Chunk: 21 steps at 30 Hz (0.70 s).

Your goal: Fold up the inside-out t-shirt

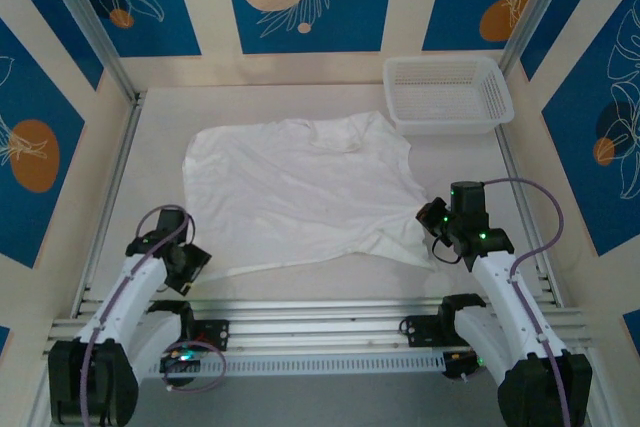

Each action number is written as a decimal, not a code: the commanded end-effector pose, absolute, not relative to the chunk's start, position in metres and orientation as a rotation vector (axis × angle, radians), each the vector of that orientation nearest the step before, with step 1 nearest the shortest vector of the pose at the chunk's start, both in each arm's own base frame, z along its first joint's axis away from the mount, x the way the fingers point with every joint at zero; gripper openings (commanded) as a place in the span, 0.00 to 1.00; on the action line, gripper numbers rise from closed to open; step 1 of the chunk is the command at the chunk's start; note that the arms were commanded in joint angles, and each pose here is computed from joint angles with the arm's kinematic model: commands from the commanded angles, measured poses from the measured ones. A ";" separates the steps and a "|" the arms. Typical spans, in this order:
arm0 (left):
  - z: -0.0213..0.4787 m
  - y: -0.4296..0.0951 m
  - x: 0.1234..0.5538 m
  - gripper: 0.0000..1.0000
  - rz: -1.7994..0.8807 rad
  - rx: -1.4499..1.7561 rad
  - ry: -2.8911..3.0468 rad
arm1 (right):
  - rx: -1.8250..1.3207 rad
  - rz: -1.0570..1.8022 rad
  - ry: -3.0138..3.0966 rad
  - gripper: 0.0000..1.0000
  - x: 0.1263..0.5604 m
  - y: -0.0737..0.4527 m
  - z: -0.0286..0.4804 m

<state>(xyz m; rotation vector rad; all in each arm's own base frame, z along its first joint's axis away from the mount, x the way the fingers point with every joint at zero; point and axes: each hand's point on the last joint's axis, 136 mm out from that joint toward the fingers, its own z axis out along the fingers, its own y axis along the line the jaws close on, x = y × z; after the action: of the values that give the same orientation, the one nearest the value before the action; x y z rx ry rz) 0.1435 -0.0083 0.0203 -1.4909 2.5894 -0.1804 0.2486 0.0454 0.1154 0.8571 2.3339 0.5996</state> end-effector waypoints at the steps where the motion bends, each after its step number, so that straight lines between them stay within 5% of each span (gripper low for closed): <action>1: 0.011 -0.010 0.131 0.61 -0.212 -1.627 2.553 | 0.843 0.613 2.338 0.03 0.247 0.047 0.116; 9: 0.010 -0.002 0.119 0.47 -0.152 -1.711 2.533 | 0.823 0.615 2.332 0.03 0.250 0.048 0.122; 13: 0.012 0.000 0.118 0.31 -0.149 -1.732 2.518 | 0.827 0.623 2.329 0.03 0.250 0.048 0.123; 18: 0.023 0.002 0.121 0.00 -0.154 -1.704 2.507 | 0.850 0.611 2.319 0.03 0.248 0.046 0.127; 21: 0.039 0.012 0.130 0.00 -0.133 -1.598 2.464 | 0.886 0.570 2.306 0.03 0.245 0.038 0.129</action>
<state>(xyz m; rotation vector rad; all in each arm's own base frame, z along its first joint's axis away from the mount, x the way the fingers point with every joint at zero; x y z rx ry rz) 0.1268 0.0022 0.0214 -1.6465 2.5005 -0.1712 0.2453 0.0453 0.1154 0.8620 2.3415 0.5987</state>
